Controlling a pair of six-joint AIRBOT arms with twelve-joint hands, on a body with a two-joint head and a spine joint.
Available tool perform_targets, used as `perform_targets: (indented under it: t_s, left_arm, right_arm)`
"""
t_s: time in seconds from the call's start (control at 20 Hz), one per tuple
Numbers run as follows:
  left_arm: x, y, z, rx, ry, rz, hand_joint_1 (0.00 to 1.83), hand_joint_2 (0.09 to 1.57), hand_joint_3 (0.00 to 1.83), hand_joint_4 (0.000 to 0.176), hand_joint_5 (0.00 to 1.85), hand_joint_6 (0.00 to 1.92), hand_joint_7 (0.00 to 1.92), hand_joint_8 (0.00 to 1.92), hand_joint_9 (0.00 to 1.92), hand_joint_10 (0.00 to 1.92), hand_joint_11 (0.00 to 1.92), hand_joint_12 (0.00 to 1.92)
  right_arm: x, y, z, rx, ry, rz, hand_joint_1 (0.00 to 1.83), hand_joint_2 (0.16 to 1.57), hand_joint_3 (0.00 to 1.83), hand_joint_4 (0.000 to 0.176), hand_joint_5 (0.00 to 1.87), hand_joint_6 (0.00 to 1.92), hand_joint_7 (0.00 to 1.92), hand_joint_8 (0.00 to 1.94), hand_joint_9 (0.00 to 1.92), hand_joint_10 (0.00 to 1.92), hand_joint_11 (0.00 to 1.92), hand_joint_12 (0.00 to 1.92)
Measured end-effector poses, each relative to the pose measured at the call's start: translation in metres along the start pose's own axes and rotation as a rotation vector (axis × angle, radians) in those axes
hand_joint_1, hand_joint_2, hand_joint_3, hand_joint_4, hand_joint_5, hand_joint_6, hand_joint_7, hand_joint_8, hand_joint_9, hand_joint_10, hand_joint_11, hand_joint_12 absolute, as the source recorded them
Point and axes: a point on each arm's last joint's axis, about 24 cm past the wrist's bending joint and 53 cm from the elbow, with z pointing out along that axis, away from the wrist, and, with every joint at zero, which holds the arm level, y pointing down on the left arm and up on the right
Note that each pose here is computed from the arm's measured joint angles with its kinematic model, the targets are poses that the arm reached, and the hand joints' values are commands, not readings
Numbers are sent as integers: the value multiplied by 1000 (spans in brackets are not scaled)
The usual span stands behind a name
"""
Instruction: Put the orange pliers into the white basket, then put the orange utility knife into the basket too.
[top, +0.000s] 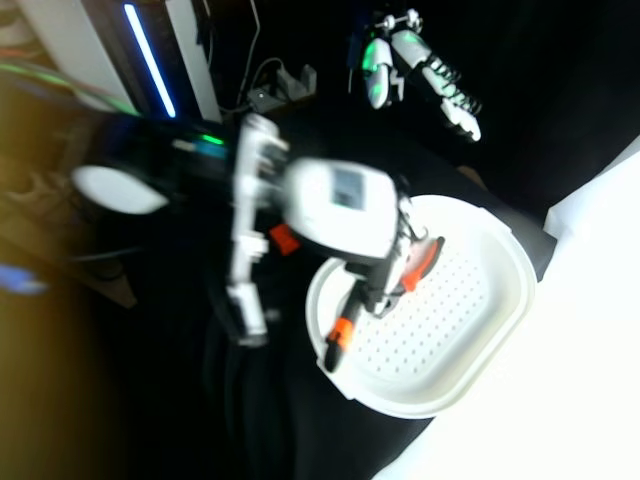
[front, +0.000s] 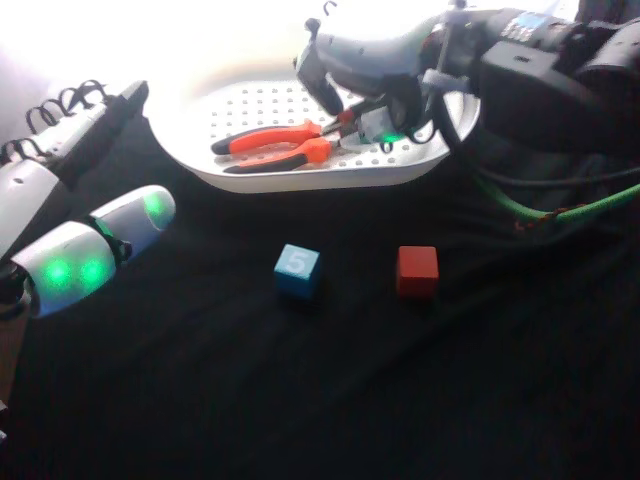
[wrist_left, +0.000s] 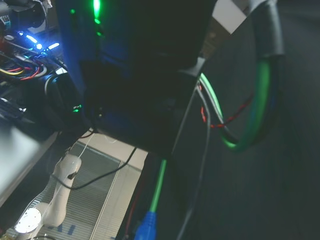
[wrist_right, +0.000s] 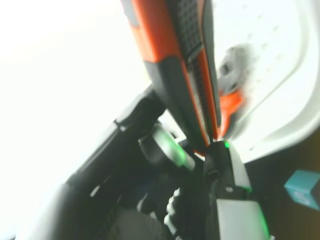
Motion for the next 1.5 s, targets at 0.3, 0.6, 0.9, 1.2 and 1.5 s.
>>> perform_targets:
  t_s: [0.3,0.6,0.9,1.2,1.5]
  left_arm:
    - [0,0,0,0,0,-5,136,1372,0,28,65,4,72,2,67,6,0,272]
    - [-2,2,0,-8,-8,-7,116,1351,0,69,25,0,46,0,63,1,0,384]
    - [-14,0,0,-5,-25,8,130,1327,0,62,0,0,21,1,49,2,0,308]
    - [-33,-7,-7,13,-57,50,269,1252,0,58,0,0,0,0,0,0,0,0]
    - [-59,-22,-13,58,-118,100,354,1217,0,116,0,0,0,0,0,0,0,0]
  right_arm:
    - [-3,-8,-7,15,2,19,295,1124,0,124,0,0,0,0,0,1,0,4]
    - [-56,-14,-70,-12,-150,23,374,1078,0,41,0,0,0,0,0,0,0,0]
    - [-92,-5,-157,-65,-331,-25,253,1057,0,175,0,0,0,0,0,0,0,0]
    - [-75,-17,-212,-24,-368,14,306,1096,5,174,0,0,0,0,0,0,0,0]
    - [-67,-30,-266,32,-456,75,330,1109,8,144,0,0,0,0,0,0,0,0]
